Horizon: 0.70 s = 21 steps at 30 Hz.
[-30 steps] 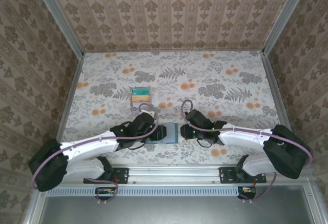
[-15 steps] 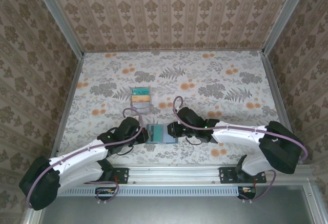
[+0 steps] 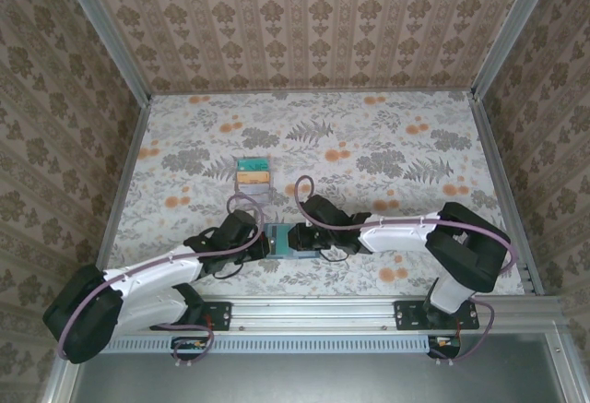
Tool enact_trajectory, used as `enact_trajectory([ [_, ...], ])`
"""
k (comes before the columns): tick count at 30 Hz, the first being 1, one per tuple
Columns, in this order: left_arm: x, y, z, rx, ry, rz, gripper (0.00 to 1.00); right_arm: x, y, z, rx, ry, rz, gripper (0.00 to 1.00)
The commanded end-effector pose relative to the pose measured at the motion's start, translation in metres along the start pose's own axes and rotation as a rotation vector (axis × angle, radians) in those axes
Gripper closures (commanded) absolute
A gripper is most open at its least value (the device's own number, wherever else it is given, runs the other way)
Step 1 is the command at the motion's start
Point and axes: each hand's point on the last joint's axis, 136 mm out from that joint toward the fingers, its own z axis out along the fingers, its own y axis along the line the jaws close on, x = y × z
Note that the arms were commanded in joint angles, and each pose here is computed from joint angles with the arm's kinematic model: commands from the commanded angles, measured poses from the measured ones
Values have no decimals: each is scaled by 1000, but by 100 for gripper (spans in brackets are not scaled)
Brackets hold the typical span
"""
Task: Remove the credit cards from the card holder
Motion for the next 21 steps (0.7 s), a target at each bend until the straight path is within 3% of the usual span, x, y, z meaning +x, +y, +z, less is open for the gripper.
enact_trajectory([
  [1, 2, 11, 2, -35, -2, -10, 100, -3, 11, 6, -31, 12, 21, 82],
  [21, 10, 17, 5, -69, 14, -13, 100, 6, -8, 28, 15, 64, 76, 80],
])
